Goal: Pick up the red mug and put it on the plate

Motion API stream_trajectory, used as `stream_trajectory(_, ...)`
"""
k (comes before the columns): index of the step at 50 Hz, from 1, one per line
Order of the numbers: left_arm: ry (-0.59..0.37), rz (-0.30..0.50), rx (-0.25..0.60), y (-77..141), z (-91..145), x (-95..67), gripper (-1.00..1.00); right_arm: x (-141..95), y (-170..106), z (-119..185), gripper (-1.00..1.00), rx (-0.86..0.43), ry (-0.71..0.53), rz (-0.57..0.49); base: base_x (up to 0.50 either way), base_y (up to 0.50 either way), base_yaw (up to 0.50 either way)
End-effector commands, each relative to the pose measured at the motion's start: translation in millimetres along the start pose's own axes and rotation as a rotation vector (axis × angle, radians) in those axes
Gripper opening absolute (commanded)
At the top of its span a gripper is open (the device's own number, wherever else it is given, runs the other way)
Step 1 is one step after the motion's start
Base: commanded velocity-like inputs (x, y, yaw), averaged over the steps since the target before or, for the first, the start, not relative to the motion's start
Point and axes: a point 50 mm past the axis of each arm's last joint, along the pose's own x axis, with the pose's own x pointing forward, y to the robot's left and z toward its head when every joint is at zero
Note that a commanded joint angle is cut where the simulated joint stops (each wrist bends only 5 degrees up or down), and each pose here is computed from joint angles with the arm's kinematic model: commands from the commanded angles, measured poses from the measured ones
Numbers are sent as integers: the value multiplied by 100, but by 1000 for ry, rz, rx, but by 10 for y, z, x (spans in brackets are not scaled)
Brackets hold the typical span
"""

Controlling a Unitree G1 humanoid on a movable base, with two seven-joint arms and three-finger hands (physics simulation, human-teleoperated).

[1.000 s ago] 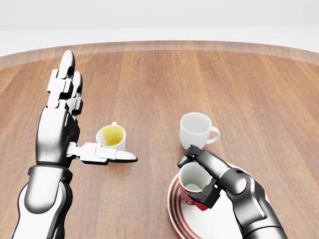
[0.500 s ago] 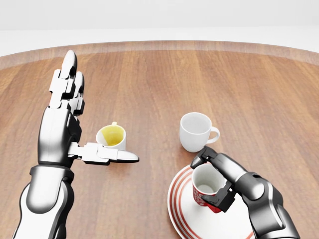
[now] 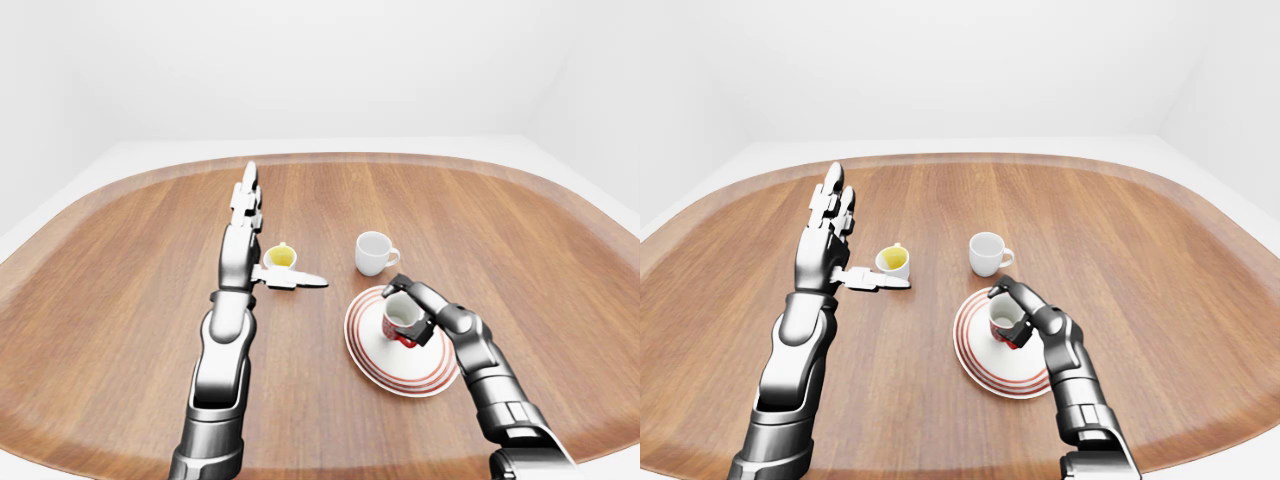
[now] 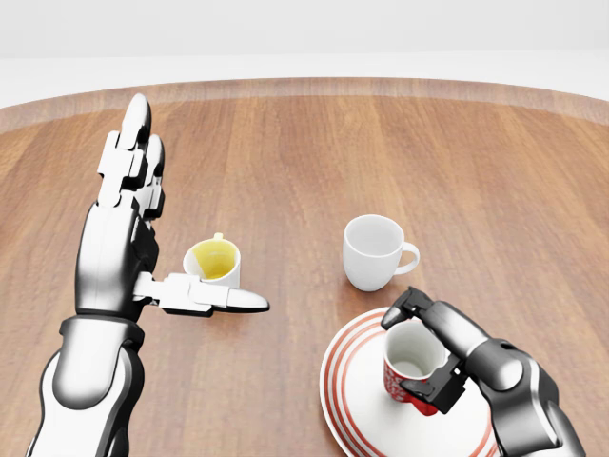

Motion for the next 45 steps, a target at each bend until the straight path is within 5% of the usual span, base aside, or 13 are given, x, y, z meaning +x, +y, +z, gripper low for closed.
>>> stream_trajectory(1,-14,-6,4,-23,33,10,100,-34,-94,3,-100,38,-23,-108,0,0,0)
stream_trajectory(17,6,-10,4,-43,-15,22,100,-5,-74,-39,-100,45,1,-104,0,0,0)
stream_trajectory(18,5,-10,4,-42,-12,21,100,-5,-69,-41,-51,44,1,-104,0,0,0)
stream_trajectory(19,3,-10,4,-41,-6,18,100,-9,-68,-41,61,43,0,-105,0,0,0)
stream_trajectory(20,0,-10,4,-40,1,16,100,-15,-72,-39,100,42,-2,-105,0,0,0)
stream_trajectory(45,-17,-9,8,-35,41,8,100,-86,-120,40,100,27,-49,-123,0,0,0)
